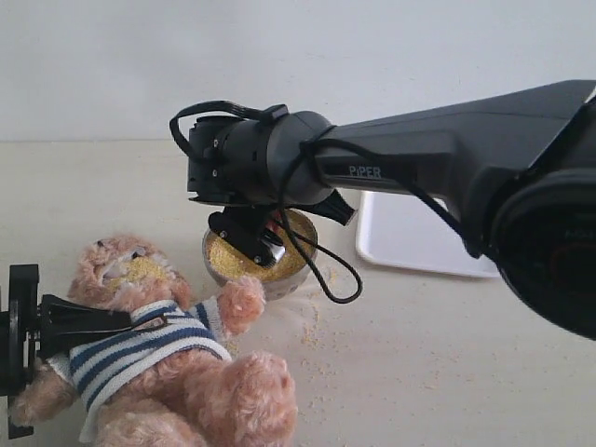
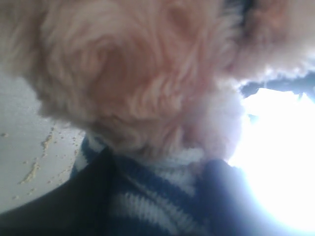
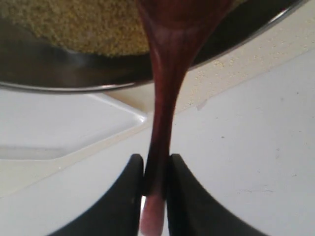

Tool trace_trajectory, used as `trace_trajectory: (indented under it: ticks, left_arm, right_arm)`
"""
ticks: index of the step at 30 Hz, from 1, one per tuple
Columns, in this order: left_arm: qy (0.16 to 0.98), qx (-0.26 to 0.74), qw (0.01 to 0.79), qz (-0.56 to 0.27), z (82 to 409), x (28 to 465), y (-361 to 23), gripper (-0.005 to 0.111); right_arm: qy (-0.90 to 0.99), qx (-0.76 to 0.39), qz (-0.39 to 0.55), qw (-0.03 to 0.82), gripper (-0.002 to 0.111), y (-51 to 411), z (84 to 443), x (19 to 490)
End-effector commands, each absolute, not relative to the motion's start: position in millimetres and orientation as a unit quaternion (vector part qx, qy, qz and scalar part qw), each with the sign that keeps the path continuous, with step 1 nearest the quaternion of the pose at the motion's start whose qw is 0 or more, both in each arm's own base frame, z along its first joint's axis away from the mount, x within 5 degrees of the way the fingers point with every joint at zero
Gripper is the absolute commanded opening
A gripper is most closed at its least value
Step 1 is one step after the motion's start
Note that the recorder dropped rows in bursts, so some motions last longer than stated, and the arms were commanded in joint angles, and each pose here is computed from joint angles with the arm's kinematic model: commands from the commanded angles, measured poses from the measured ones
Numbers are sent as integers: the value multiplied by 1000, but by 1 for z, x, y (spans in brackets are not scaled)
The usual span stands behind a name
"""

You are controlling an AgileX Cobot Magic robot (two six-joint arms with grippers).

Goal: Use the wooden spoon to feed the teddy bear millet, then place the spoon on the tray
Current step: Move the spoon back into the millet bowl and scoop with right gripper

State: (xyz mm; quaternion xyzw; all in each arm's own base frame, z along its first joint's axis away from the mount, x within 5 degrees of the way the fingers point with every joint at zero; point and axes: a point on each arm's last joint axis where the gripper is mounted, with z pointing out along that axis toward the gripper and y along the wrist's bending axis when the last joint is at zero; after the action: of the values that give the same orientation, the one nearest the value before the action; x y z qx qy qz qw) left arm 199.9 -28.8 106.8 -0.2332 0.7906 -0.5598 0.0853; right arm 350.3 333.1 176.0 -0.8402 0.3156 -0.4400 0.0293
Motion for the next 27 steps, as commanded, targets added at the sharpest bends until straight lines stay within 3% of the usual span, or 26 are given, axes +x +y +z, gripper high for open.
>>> trace_trajectory:
  ticks: [1, 9, 22, 27]
  left_arm:
    - [781, -230, 89, -574, 109, 200, -30, 5]
    - [781, -229, 90, -573, 109, 200, -30, 5]
    - [782, -227, 90, -573, 109, 199, -30, 5]
    - [782, -227, 91, -573, 109, 199, -30, 5]
  right_arm:
    - [300, -844, -443, 32, 0, 343, 179, 341]
    - [264, -856, -443, 38, 0, 361, 179, 321]
    - [285, -849, -445, 5, 0, 354, 181, 319]
    - [284, -879, -384, 7, 0, 352, 196, 308]
